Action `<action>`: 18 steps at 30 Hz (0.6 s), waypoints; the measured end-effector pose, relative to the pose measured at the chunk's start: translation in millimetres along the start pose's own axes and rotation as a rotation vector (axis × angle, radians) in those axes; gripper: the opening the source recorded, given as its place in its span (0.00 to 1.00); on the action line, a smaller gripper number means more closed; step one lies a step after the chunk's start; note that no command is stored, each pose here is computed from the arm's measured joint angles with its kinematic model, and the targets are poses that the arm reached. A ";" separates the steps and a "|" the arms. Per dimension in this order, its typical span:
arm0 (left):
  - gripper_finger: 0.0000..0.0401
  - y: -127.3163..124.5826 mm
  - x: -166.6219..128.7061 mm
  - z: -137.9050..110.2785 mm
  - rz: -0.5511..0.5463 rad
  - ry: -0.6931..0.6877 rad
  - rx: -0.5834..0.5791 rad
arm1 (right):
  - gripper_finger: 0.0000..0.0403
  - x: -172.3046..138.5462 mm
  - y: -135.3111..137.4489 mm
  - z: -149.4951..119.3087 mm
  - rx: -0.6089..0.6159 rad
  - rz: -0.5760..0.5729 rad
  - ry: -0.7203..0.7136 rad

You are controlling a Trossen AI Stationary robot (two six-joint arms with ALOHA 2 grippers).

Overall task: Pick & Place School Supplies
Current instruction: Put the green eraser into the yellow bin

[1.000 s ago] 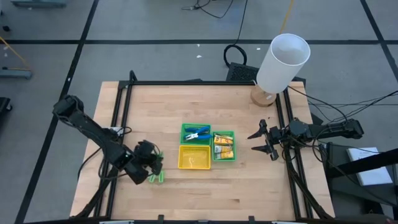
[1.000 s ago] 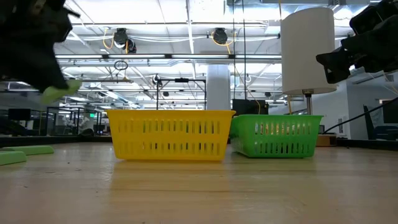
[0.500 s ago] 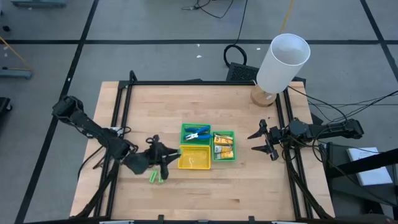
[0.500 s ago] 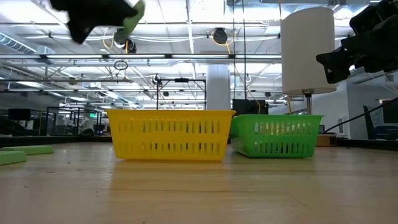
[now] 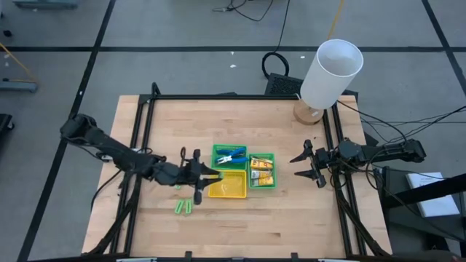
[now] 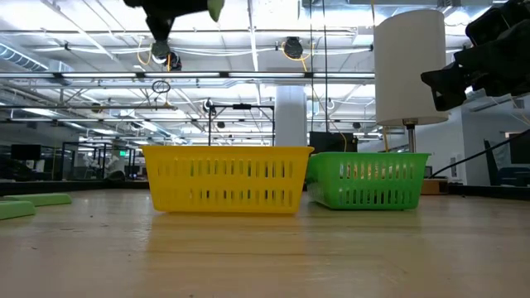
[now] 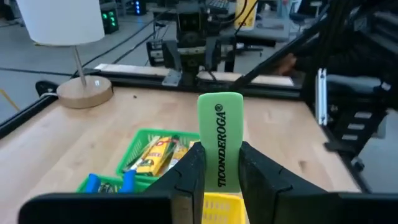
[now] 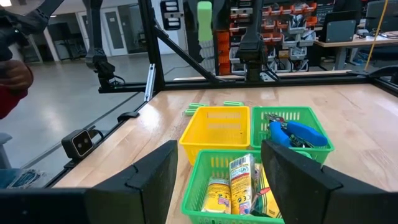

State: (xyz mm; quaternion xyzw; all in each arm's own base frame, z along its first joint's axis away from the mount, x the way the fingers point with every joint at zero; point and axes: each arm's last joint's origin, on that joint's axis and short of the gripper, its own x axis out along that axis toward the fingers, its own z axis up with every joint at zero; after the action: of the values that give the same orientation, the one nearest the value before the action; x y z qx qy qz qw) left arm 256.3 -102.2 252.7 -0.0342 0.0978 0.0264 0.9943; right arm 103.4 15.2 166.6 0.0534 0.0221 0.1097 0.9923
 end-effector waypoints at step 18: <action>0.21 13.1 47.8 -52.8 -0.051 0.218 0.062 | 0.56 0.0 0.0 0.1 0.000 0.000 -0.001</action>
State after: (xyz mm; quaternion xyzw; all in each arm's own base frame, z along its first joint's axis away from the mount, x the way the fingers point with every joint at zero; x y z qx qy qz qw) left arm 292.2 -90.8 190.9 -0.0087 0.2051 -0.0057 0.9787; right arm 103.4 15.2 166.7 0.0532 0.0217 0.1100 0.9923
